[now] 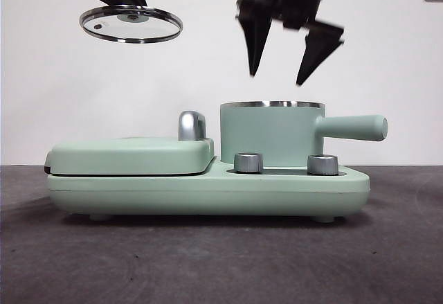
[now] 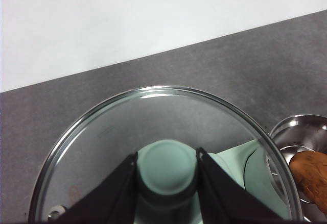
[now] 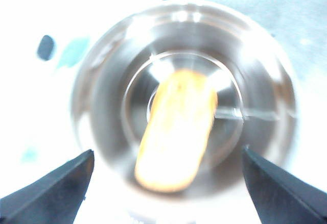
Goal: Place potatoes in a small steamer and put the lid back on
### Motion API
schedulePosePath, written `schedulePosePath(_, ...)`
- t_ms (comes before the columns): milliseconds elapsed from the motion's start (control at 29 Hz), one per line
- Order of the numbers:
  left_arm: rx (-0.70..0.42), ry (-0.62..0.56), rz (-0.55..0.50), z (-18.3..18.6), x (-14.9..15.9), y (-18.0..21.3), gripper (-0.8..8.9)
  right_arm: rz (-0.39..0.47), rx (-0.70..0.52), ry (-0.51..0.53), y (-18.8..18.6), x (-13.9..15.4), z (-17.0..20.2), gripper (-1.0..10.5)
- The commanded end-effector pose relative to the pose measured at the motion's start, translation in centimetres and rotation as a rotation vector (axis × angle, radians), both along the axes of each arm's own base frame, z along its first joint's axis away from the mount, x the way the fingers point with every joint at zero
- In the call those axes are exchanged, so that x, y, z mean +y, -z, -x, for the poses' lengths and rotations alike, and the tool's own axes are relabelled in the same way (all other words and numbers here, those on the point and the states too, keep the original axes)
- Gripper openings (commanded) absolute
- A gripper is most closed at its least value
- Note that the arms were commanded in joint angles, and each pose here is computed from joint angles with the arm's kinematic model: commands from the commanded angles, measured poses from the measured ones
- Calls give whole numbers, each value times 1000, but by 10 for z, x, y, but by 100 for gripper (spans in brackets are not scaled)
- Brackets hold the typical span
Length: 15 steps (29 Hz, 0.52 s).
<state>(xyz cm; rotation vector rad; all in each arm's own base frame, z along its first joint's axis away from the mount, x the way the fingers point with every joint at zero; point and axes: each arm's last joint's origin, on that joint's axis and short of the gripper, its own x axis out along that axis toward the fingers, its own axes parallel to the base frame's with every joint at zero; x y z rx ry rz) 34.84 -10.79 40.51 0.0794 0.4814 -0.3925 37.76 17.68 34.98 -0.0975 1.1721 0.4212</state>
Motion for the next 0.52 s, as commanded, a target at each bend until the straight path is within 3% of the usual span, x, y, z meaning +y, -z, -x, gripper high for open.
schedulePosePath(34,-49,1,34,-1,-4,-11,21,13,19,-13,-15,-4,12,457)
schedulePosePath(138,-44,13,36,1,-9,-11,21,-24,-50,-8,-53,-25,52,456)
schedulePosePath(276,-37,58,35,7,-24,-10,21,-35,-134,-68,-86,-52,137,456)
schedulePosePath(344,-36,96,36,12,-37,-10,21,-50,-168,-97,-91,-68,181,455)
schedulePosePath(517,-36,172,38,24,-62,-10,21,-77,-218,-125,-82,-99,249,451)
